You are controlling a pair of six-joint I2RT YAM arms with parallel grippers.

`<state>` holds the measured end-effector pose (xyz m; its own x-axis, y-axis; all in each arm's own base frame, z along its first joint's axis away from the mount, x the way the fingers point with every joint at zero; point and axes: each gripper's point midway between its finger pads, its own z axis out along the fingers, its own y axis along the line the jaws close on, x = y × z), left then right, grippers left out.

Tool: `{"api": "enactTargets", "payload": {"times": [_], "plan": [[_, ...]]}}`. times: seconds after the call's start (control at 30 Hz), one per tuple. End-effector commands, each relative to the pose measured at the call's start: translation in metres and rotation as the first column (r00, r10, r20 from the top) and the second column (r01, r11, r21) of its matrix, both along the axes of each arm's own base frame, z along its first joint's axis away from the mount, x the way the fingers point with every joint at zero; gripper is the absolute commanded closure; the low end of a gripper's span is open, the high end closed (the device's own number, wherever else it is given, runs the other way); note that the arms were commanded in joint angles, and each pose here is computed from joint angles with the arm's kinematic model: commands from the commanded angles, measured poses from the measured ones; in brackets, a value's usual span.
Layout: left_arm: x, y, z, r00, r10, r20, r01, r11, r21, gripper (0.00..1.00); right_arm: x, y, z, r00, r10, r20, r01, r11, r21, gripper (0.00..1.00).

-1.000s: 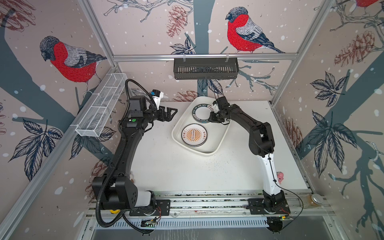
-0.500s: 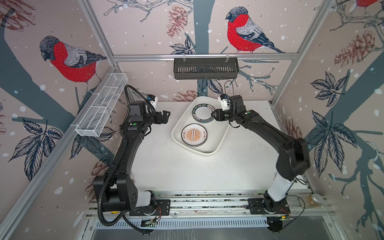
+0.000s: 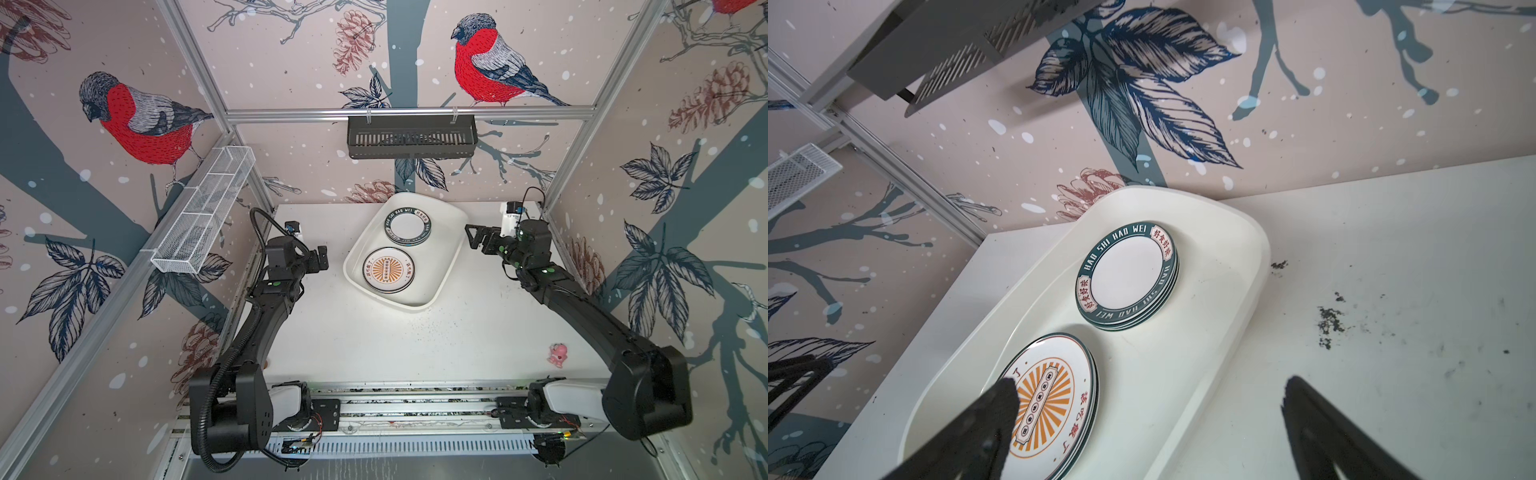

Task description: Place the plates into the plastic bin on the countertop

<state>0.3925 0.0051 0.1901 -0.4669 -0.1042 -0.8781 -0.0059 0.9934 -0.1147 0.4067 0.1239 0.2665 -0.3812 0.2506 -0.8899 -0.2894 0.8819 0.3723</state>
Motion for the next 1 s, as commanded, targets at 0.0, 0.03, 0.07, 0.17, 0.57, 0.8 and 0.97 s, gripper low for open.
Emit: {"api": "enactTargets", "payload": {"times": [0.0,0.03,0.07,0.17,0.57,0.8,0.97], "plan": [[0.011,0.012,0.027,0.981,0.069,0.184,-0.071,0.997,0.003,0.02,0.002,-0.027,0.023,0.988,-0.088,0.126,0.091,0.996,-0.022,0.0],[0.01,0.014,0.027,0.975,0.082,0.205,-0.084,0.996,0.001,0.02,0.0,-0.036,0.023,0.984,-0.116,0.138,0.121,0.992,-0.027,0.0],[0.008,0.017,0.025,0.971,0.094,0.219,-0.096,0.995,-0.001,0.02,0.0,-0.044,0.02,0.979,-0.145,0.142,0.151,0.988,-0.029,0.0],[0.003,0.022,0.027,0.953,0.116,0.279,-0.119,0.993,-0.007,0.02,-0.002,-0.065,0.012,0.964,-0.207,0.167,0.219,0.974,-0.057,0.0],[-0.006,0.016,-0.003,0.9,0.047,0.434,-0.029,0.998,-0.047,0.01,-0.03,-0.174,-0.073,0.822,-0.522,0.229,0.564,0.803,-0.194,0.01],[-0.041,-0.003,-0.019,0.892,-0.085,0.444,0.061,0.996,0.067,0.01,-0.048,-0.187,-0.088,0.779,-0.556,0.291,0.611,0.778,-0.146,0.0],[-0.06,0.003,-0.022,0.857,-0.052,0.512,0.036,0.999,0.041,0.01,-0.043,-0.173,-0.09,0.833,-0.471,0.291,0.526,0.837,-0.15,0.0]]}}
